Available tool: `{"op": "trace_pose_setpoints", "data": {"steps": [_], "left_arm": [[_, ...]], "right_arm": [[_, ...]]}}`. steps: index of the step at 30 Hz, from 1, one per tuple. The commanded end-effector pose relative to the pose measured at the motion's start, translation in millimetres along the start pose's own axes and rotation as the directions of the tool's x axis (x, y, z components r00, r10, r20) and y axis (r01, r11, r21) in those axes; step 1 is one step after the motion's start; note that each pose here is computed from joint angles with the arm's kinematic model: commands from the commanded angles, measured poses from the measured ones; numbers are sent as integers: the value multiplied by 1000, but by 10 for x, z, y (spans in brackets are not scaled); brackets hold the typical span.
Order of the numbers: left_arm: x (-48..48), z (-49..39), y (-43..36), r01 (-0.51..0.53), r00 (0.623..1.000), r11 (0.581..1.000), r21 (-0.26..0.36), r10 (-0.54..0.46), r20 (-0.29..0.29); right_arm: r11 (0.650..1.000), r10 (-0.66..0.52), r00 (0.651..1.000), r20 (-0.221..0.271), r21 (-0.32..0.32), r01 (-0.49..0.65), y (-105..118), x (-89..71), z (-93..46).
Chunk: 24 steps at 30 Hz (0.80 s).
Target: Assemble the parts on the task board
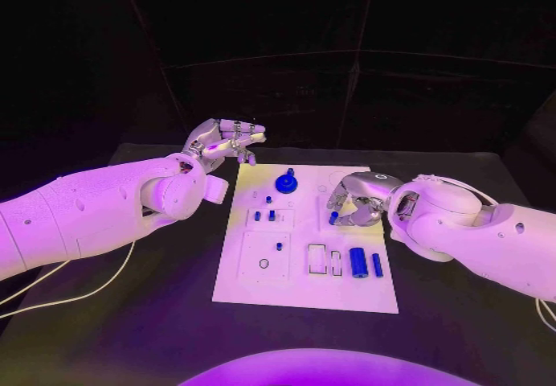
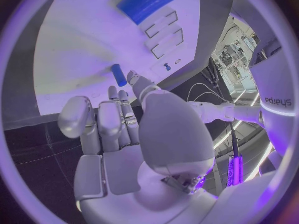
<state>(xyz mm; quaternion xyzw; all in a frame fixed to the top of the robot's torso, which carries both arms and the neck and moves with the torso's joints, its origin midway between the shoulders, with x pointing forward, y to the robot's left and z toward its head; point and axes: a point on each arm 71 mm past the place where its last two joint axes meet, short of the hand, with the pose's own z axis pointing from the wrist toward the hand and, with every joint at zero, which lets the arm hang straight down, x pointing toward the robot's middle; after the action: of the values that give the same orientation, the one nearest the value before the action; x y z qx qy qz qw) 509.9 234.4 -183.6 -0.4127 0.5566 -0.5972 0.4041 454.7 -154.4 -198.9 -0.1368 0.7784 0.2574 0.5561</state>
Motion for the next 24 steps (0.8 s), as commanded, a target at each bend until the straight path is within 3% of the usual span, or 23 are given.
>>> {"op": "trace_pose_setpoints", "data": {"steps": [1, 9, 24], "left_arm": [[14, 8, -14, 8, 1000, 1000, 9, -7, -10], [13, 8, -13, 8, 1000, 1000, 9, -7, -10], [6, 3, -13, 7, 1000, 1000, 6, -7, -10]], "right_arm": [[1000, -20, 999, -40, -7, 19, 15, 31, 14], [999, -38, 998, -52, -2, 38, 7, 59, 50], [998, -61, 998, -24, -1, 61, 19, 72, 98]]}}
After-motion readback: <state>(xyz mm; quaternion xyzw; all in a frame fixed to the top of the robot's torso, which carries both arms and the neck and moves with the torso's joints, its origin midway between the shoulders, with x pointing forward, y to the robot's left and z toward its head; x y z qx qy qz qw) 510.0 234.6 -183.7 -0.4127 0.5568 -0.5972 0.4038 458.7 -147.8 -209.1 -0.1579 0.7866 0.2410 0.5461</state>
